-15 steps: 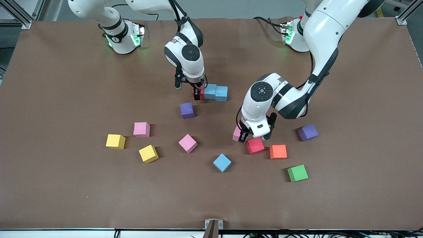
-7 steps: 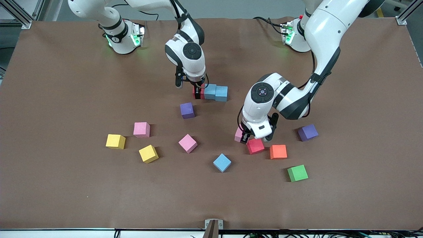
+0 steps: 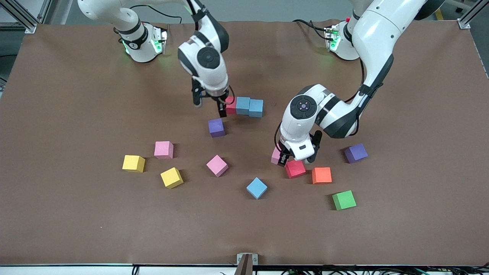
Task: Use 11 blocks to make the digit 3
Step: 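Grasp the purple cube with the right gripper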
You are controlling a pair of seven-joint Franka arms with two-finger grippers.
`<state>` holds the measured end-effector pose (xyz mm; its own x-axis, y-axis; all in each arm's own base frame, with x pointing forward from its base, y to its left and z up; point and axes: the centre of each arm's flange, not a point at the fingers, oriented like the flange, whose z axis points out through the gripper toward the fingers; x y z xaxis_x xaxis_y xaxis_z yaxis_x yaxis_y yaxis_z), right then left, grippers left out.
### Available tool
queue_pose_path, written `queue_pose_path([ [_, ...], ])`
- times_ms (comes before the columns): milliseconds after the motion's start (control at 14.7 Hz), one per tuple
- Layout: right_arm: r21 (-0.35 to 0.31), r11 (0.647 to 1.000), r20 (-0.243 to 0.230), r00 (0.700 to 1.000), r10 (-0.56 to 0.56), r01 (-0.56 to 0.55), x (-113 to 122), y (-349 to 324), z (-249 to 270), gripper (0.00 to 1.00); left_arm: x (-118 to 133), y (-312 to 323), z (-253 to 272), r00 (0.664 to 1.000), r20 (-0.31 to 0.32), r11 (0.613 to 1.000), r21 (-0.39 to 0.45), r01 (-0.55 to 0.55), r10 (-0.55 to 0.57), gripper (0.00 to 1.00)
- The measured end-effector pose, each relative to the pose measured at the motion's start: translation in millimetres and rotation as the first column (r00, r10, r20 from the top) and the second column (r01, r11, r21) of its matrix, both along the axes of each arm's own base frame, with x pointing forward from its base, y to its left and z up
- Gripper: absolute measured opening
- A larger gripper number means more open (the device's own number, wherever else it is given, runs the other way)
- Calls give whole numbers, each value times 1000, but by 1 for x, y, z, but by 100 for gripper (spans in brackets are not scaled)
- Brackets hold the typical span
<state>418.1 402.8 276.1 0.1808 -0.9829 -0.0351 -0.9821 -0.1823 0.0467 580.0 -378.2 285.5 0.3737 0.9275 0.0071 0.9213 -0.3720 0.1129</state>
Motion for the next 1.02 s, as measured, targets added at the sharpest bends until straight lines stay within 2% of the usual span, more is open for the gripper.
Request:
queue_pose_path([
  [205, 4, 999, 22, 998, 51, -51, 43, -29, 0, 100, 1, 0, 2, 1000, 4, 1000, -2, -2, 2, 55],
  [341, -11, 998, 14, 998, 65, -65, 54, -24, -19, 100, 2, 0, 3, 1000, 5, 1000, -3, -2, 2, 55],
  [614, -38, 995, -18, 996, 88, -89, 53, -7, -62, 100, 2, 1, 3, 1000, 4, 1000, -1, -3, 3, 55],
  [1023, -42, 995, -22, 995, 94, -95, 53, -5, -68, 98, 4, 3, 3, 1000, 4, 1000, 0, -7, 7, 55],
])
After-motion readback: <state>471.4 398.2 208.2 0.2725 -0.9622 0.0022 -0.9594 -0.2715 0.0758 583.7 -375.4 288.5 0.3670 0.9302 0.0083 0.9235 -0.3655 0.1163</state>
